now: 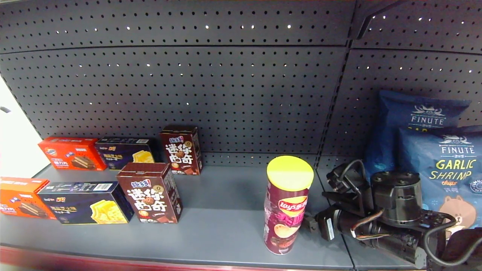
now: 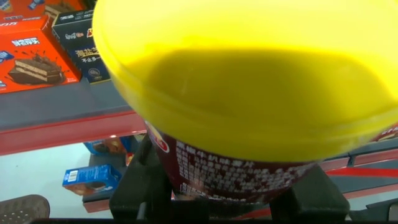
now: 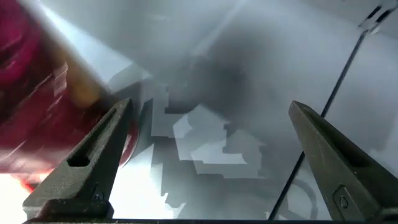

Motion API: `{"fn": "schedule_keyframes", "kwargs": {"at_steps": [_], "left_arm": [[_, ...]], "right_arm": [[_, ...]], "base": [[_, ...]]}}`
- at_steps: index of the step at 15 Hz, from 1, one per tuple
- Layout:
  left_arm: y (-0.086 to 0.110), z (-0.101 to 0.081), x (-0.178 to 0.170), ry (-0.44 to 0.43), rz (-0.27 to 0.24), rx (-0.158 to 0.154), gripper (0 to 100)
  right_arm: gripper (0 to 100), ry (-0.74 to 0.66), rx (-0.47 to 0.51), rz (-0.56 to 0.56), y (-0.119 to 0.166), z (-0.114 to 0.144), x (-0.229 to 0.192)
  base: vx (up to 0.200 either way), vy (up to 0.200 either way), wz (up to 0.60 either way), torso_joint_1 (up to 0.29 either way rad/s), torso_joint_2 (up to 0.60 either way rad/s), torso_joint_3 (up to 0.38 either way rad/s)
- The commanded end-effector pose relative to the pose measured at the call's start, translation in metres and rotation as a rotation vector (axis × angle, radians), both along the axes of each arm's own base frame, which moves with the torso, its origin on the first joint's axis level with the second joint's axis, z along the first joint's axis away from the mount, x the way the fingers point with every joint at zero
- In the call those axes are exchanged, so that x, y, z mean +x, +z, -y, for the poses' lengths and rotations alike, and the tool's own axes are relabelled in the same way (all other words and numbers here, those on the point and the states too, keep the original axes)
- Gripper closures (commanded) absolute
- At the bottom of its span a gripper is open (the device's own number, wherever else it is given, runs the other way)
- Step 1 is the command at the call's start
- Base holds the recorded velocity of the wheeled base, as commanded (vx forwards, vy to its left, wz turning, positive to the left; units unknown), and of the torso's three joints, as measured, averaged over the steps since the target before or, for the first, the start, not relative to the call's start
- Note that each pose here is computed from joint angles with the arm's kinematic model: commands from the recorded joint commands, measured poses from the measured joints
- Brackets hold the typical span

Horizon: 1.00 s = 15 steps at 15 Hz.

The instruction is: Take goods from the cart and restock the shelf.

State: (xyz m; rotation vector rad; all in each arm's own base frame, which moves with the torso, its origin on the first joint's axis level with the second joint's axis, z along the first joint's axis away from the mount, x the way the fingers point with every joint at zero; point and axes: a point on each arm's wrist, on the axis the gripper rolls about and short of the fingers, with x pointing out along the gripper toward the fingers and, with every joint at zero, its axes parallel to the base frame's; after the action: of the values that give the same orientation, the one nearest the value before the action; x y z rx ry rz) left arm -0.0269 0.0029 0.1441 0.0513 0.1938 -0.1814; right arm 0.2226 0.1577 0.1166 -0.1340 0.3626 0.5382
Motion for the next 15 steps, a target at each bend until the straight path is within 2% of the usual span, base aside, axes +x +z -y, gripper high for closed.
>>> {"fn": "schedule_keyframes", "kwargs": {"at_steps": [1,5,8,10,15], "left_arm": [[0.001,0.0,0.0,0.0,0.003,0.0,100],[0.0,0.0,0.0,-0.002,0.003,0.001,100],[-0.003,-0.001,-0.005,0.001,0.013,-0.002,100],[-0.008,-0.001,-0.009,0.001,-0.002,0.0,100],[-0.01,-0.002,-0.012,0.001,0.0,0.0,100]], "right_arm": [[0,-0.009,-0.004,-0.002,-0.003,-0.003,0.008],[0,-0.003,0.008,0.011,-0.006,-0.017,0.025],[0,0.027,0.015,0.019,-0.007,-0.025,0.021],[0,0.041,0.016,0.018,-0.007,-0.028,0.018],[0,0.032,0.018,0.012,-0.007,-0.026,0.018]], "base": [[0.0,0.0,0.0,0.0,0.0,0.0],[0.0,0.0,0.0,0.0,0.0,0.0],[0.0,0.0,0.0,0.0,0.0,0.0],[0.0,0.0,0.0,0.0,0.0,0.0],[0.0,0.0,0.0,0.0,0.0,0.0]]}}
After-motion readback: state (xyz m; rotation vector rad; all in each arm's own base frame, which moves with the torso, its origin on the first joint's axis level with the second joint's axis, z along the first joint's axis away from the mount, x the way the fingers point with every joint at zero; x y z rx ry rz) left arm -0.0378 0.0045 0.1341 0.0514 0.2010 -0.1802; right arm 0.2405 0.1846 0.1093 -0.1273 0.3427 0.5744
